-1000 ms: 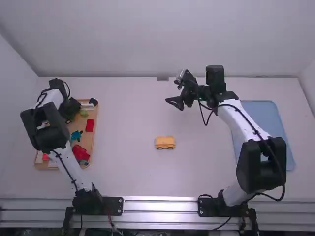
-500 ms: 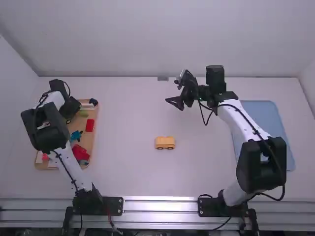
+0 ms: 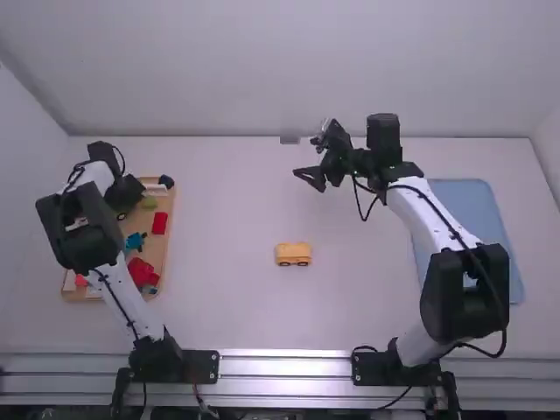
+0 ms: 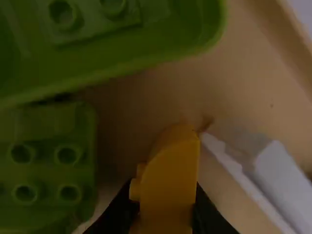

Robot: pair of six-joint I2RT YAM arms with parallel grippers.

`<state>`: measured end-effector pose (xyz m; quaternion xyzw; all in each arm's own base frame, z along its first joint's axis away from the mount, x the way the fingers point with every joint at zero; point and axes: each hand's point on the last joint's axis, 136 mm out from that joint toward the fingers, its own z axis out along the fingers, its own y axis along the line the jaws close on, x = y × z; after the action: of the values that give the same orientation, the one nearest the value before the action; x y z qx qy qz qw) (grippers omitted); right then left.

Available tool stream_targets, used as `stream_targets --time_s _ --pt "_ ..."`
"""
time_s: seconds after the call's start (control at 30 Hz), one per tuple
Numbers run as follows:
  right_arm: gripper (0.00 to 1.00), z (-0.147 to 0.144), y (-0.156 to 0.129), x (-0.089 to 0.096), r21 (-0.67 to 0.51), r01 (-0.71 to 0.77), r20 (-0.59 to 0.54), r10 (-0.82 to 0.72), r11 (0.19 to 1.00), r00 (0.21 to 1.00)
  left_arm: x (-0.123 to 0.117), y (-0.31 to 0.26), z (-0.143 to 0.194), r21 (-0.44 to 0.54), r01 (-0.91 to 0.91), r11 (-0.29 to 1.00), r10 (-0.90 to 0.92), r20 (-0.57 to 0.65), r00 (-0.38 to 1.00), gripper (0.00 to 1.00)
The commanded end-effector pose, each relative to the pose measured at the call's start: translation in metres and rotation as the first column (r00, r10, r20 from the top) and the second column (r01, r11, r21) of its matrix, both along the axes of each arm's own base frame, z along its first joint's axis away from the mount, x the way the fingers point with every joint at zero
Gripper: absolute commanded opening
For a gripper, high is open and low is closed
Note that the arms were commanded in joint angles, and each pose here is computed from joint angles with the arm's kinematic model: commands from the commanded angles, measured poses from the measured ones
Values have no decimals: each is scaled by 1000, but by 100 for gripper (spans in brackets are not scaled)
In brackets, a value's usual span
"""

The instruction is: Assemble lego blocks to make yellow taxi

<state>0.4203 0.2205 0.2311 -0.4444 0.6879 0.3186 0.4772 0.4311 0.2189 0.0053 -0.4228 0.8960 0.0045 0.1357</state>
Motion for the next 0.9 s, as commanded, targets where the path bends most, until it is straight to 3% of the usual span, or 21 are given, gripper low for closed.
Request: stream_targets --time_s 0.0,0.17,0.2,0.33,0.43,0.6,0.7,0.87 --pt "99 18 2 7 48 38 -36 -36 998 999 7 -7 59 98 67 993 -75 73 995 2" --pt "99 16 12 12 96 55 -94 -46 994 994 6 -42 127 253 187 949 -232 160 960 2" --pt "99 16 12 12 96 55 -94 -46 994 994 6 -42 127 253 187 949 -232 160 960 2" --pt "99 -3 21 28 154 91 -197 -60 984 979 9 -101 172 417 356 836 -481 245 842 2" --pt "99 -12 33 21 220 8 -274 54 976 960 4 -158 194 560 489 669 -695 236 680 2" --pt "99 -19 43 17 286 -73 -351 176 955 920 -13 -235 206 686 606 402 -904 192 382 2" --pt "99 -25 54 5 328 -141 -394 270 934 878 -42 -307 202 761 644 79 -995 98 6 2" --pt "98 -30 64 -10 367 -192 -442 352 910 825 -58 -343 193 800 597 -67 -986 38 -161 2"
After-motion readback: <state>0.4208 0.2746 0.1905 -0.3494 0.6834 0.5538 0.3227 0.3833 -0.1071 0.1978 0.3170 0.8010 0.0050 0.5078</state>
